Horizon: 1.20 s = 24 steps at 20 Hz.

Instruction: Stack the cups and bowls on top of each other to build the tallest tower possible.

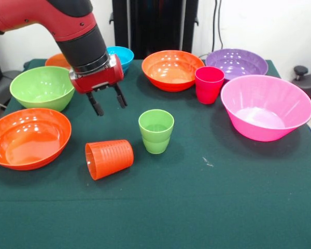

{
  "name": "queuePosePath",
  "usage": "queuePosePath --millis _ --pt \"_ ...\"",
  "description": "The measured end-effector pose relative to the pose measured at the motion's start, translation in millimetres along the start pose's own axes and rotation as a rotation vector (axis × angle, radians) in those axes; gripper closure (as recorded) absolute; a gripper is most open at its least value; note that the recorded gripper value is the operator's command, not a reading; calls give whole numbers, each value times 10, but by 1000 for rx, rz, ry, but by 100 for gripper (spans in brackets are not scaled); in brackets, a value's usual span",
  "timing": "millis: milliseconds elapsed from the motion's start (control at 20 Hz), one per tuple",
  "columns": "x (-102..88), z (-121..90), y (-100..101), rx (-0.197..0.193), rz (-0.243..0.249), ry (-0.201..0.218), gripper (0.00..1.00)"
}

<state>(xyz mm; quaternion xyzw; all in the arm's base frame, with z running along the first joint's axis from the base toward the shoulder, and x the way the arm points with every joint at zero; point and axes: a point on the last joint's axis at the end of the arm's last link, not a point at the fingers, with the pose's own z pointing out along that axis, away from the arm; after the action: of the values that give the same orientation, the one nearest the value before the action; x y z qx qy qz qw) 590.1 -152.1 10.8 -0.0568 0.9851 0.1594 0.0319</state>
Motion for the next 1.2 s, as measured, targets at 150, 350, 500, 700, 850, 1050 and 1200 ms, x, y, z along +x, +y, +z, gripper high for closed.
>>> queuePosePath --millis 150,350,500,700,850,1050,1200 --pt "-37 -18 -23 4 -8 -3 0" --pt "-97 -48 -60 9 -31 -5 0" --pt "-121 -63 -71 10 -44 -2 0" --pt "-171 -95 -93 12 -64 2 0" --pt "-212 -120 -104 14 -77 2 0" --pt "-257 -147 -129 17 -90 0 0" --pt "-293 -167 -163 21 -102 -2 0"
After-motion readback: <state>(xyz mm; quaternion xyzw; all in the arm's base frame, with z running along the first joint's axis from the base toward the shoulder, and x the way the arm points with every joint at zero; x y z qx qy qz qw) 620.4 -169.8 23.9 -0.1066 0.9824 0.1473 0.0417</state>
